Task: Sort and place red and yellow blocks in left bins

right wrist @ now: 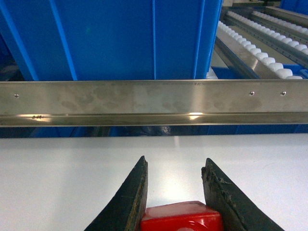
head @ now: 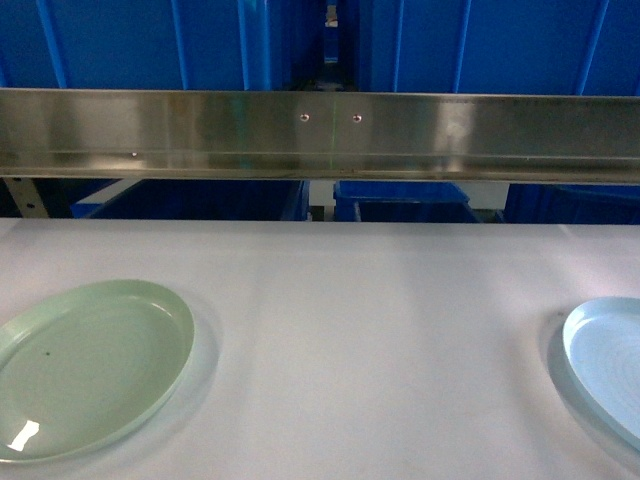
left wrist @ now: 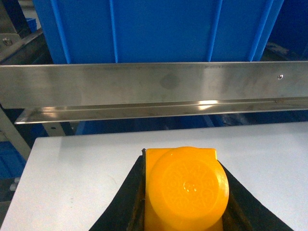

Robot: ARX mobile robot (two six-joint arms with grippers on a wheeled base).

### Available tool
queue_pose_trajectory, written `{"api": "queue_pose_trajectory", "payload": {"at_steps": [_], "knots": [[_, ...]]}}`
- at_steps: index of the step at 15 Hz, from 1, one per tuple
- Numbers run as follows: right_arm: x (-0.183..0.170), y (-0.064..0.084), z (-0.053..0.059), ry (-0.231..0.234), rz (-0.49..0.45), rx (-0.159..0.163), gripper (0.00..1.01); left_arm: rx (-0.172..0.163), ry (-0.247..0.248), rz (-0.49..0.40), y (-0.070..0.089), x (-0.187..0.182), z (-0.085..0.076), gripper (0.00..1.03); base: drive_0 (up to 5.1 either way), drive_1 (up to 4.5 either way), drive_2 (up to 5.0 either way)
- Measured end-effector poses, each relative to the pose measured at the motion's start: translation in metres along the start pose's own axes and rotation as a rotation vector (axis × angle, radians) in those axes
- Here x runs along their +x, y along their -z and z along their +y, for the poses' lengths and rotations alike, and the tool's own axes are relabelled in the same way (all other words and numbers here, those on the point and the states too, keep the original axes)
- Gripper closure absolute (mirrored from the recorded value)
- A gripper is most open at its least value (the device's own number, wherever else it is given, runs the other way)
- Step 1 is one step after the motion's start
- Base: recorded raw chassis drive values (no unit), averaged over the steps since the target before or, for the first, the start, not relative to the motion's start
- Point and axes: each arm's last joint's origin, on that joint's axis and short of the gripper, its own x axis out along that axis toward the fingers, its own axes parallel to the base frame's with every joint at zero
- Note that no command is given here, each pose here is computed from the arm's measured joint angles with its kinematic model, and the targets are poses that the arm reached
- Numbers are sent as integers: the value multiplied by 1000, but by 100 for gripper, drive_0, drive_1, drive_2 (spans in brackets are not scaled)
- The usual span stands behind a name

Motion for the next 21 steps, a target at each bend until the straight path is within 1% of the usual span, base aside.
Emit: {"api": "queue_pose_trajectory", "payload": {"at_steps": [3,5,7,8,15,17,19,21], "knots": [[-1,-1,0,0,-5,-1,73,1,0,-4,0,0,0,76,-3,-428,423],[-1,-1,0,0,-6,0,73,1,1,-2,0,0,0,76,-126,-219,349],[-2,-2,0,3,-14,-1,73,4,7,-17,-3,-1,-1,76,-452,106,377],[-2,-2,-2,15,-10,1,73,4,14,-13,-2,-1,-2,76,-449,133,387],[-2,-2,-1,9,-13,0,73,3,6,-12,-2,-1,-1,76,-481,178,319],[-2,-2,-1,9,-13,0,73,2,7,-11,-2,-1,-1,76,-265,142,142],[-2,-2,1,-2,-16,-2,73,0,-11,-9,-2,-1,2,76,0,0,0],[-2,-1,0,0,-8,-1,73,2,-1,-13,-2,-1,0,76,-198,95,95]]}}
